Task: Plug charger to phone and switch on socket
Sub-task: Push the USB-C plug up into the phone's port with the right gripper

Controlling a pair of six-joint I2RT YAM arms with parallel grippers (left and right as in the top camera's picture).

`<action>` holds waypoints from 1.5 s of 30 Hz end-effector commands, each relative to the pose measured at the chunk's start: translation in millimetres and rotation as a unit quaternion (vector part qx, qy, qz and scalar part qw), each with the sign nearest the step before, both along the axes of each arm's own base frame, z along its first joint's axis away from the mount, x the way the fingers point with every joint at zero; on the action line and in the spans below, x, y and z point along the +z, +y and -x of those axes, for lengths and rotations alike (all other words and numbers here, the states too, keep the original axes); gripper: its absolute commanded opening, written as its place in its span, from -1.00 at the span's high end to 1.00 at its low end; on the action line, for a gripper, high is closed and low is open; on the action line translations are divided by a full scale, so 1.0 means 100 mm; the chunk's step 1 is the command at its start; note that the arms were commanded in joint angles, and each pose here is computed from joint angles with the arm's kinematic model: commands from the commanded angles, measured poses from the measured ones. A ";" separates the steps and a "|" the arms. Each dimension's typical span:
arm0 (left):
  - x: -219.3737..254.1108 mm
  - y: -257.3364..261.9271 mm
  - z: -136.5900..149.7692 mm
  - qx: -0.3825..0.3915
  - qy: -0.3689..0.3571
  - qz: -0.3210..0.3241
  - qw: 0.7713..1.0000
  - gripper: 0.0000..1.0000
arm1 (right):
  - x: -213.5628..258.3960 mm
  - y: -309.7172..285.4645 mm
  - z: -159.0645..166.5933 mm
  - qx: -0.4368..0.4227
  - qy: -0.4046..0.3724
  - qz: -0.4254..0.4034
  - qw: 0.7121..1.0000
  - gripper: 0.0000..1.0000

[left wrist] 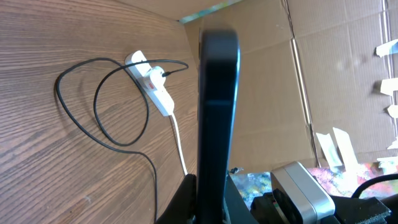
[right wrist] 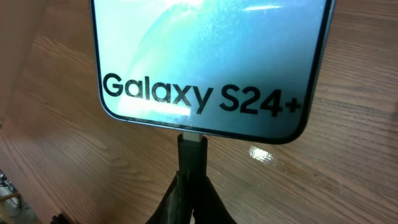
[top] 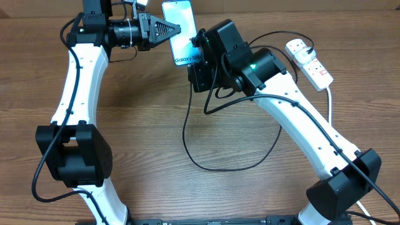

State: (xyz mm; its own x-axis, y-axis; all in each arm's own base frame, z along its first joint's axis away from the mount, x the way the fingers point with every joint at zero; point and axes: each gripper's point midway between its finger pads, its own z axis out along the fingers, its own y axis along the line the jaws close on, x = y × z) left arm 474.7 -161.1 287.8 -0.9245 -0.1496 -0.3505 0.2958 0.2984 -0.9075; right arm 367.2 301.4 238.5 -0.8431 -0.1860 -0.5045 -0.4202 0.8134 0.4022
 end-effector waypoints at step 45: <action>0.07 -0.06 0.35 -0.045 0.075 0.041 0.995 0.92 | 0.48 -0.04 -0.24 0.033 -0.114 -0.019 0.993 0.93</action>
State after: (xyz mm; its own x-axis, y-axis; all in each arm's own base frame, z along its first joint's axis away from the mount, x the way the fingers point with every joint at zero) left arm 462.3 -143.6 274.9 -0.9631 -0.1785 -0.2014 0.1409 0.3028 -0.9426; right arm 377.0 298.2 243.4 -0.7781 -0.2587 -0.5724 -0.5148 0.7848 0.3451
